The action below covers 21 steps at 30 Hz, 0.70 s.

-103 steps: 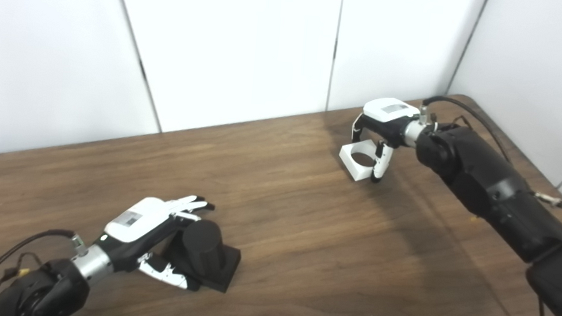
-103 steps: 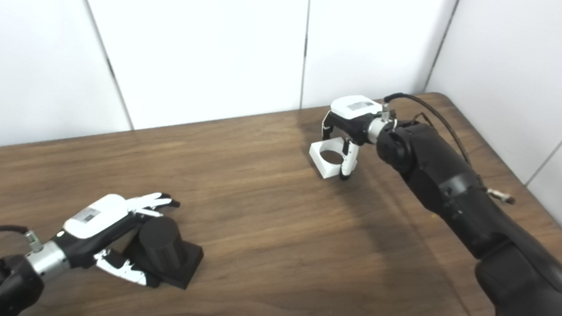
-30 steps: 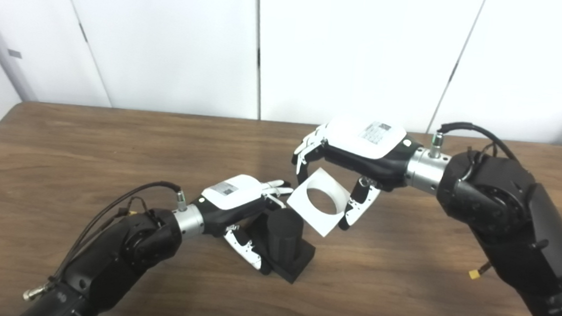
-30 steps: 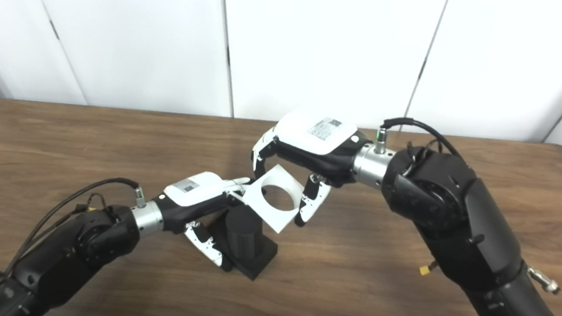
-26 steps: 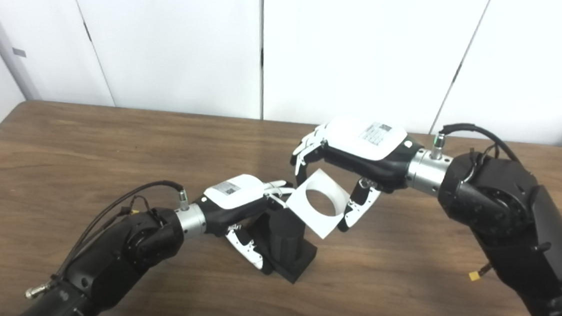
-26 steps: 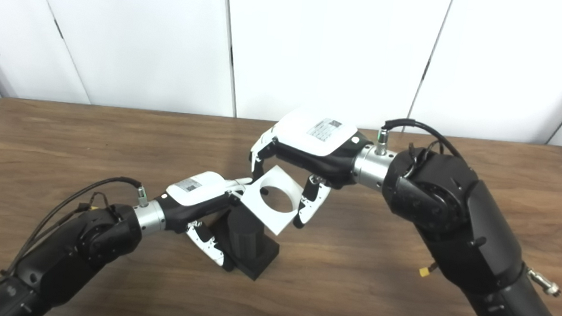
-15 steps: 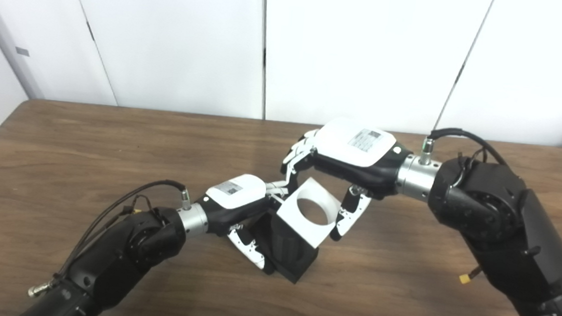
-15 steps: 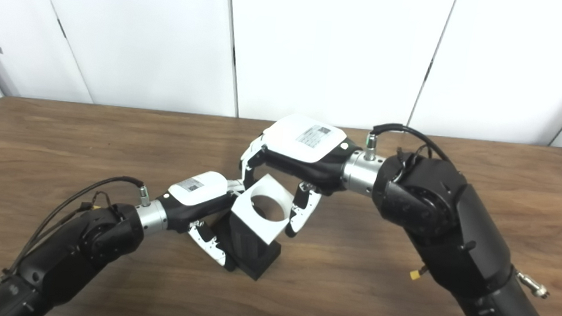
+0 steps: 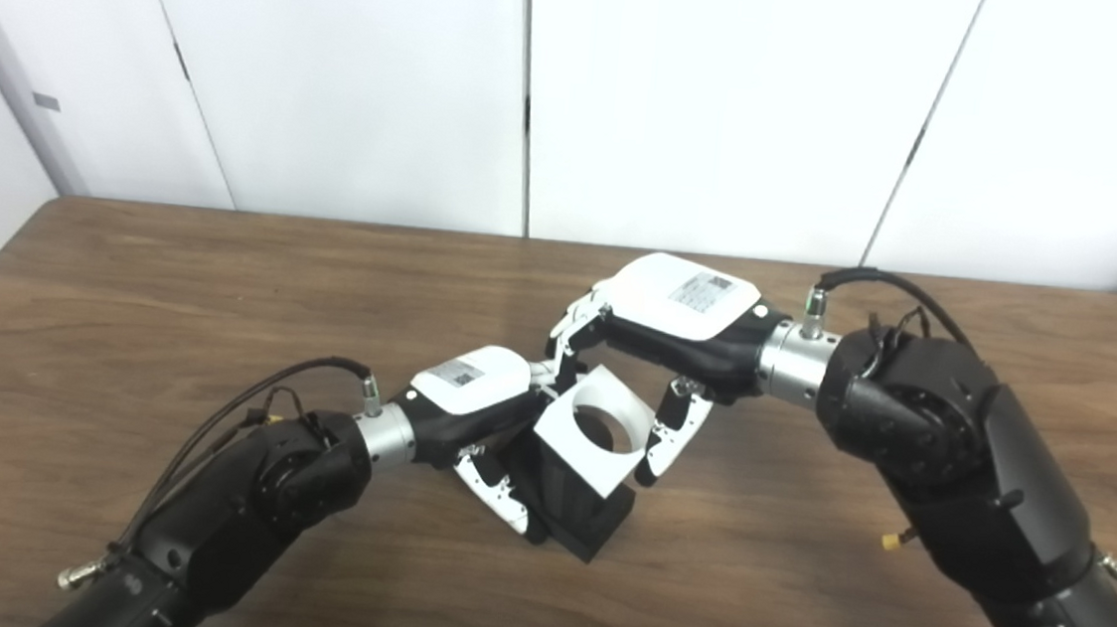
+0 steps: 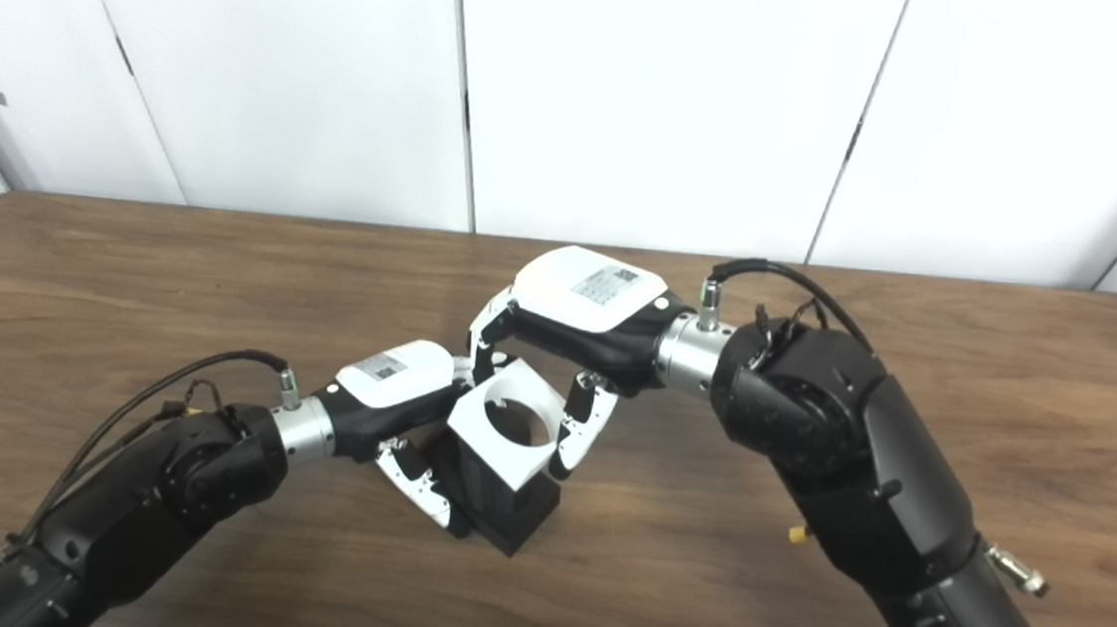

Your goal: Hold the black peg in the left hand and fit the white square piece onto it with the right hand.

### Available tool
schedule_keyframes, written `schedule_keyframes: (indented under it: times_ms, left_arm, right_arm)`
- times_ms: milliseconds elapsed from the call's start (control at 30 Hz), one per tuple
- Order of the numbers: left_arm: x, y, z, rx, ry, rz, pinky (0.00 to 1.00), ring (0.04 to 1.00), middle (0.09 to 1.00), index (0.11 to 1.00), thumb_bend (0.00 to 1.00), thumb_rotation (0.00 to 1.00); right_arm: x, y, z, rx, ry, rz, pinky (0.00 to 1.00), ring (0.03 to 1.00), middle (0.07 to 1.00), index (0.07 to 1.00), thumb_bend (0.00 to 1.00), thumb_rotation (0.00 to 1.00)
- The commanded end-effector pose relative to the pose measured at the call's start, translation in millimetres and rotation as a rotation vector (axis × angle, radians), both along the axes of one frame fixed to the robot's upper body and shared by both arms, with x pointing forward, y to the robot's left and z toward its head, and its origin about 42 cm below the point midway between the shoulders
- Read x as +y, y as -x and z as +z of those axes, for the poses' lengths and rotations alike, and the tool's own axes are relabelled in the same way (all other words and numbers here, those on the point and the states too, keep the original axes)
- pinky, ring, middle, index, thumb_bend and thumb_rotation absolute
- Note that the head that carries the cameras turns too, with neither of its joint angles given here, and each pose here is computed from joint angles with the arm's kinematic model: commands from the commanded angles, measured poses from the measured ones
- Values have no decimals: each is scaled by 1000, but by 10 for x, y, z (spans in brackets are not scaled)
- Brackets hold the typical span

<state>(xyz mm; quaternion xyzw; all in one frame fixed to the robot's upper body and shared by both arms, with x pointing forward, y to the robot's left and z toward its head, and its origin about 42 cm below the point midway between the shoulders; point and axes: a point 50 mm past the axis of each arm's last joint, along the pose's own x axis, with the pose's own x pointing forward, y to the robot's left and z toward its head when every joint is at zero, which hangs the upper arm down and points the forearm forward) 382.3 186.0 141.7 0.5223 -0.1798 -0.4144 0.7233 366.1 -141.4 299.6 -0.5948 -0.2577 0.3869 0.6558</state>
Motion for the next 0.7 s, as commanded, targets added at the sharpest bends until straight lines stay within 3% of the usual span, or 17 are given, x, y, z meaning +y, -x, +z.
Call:
schedule_keyframes:
  times_ms: [0, 667]
  left_arm:
    - [-26, 97, -230, 61, -143, -9, 914, 993, 948, 489, 524, 70]
    - [-16, 103, -220, 52, -153, -18, 906, 988, 957, 489, 524, 70]
  right_arm:
    - [44, -35, 183, -77, -43, 19, 859, 827, 769, 478, 524, 133]
    - [142, -50, 84, -54, -59, 27, 852, 822, 766, 477, 524, 135]
